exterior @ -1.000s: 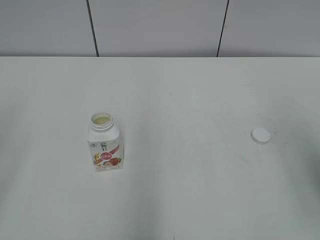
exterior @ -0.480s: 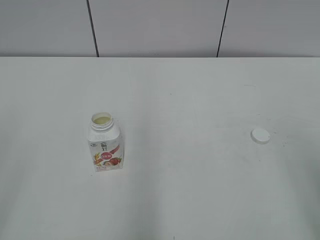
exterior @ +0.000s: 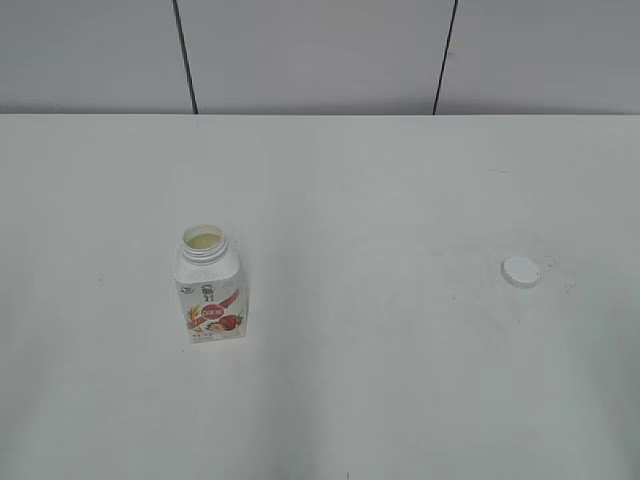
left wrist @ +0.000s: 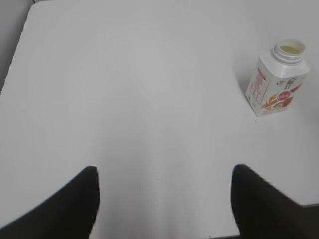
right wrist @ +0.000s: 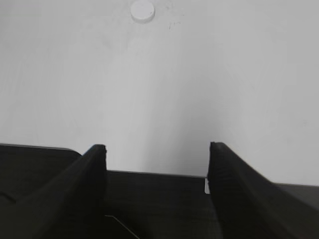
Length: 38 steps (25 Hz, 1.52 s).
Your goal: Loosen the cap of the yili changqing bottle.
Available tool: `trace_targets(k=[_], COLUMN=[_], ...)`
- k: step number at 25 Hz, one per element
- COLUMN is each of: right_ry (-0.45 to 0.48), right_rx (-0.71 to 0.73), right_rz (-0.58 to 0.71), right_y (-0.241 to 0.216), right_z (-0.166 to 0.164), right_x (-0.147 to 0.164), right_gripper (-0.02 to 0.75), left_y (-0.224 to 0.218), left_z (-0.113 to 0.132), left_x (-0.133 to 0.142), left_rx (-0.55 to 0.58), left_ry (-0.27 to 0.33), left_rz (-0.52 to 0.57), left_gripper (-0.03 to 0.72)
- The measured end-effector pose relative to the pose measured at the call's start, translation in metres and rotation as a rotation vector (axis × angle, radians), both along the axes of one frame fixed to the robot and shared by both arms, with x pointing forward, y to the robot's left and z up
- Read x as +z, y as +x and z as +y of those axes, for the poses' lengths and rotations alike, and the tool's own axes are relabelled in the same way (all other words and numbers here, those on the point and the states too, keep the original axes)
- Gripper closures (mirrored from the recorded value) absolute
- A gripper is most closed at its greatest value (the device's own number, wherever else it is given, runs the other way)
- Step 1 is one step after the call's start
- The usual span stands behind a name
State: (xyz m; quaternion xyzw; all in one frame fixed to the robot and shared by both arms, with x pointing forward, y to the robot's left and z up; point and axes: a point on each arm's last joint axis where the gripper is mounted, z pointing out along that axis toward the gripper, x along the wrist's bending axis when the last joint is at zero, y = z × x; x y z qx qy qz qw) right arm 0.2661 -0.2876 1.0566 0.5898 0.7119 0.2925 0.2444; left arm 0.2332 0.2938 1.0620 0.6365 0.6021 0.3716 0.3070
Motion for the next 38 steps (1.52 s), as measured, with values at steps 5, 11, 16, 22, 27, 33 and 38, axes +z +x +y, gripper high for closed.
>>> trace_targets(k=[5,11,16,22,27,33,38], right_ry=[0.003,0.017,0.033,0.035,0.036,0.034,0.035], right_rx=[0.0,-0.005,-0.012,-0.012,-0.013,-0.014,-0.016], right_rz=[-0.103,-0.277,-0.295,-0.296,-0.296,-0.297,-0.297], right_y=[-0.017,-0.037,-0.037,-0.037,-0.037,-0.037,-0.037], right_z=[0.0,0.0,0.0,0.0,0.0,0.0,0.0], right_x=[0.001,-0.003,-0.004,-0.004,-0.004,-0.004,-0.004], right_gripper=[0.237,0.24,0.244,0.245,0.245,0.245,0.245], left_y=[-0.001,-0.002,-0.003,-0.004,-0.004,-0.003,-0.003], left_z=[-0.005,-0.007,-0.006,-0.002,0.003,0.005,0.002], left_x=[-0.003,-0.003,-0.003,-0.003,-0.003,-0.003,-0.003], left_rx=[-0.031,-0.038,-0.088,-0.162,-0.067,0.061,0.007], left_ry=[-0.047,-0.055,-0.059,-0.025,-0.052,-0.061,-0.078], left_rz=[-0.097,-0.122,-0.123,-0.119,-0.12,-0.127,-0.127], left_gripper=[0.188,0.197,0.2,0.203,0.253,0.298,0.298])
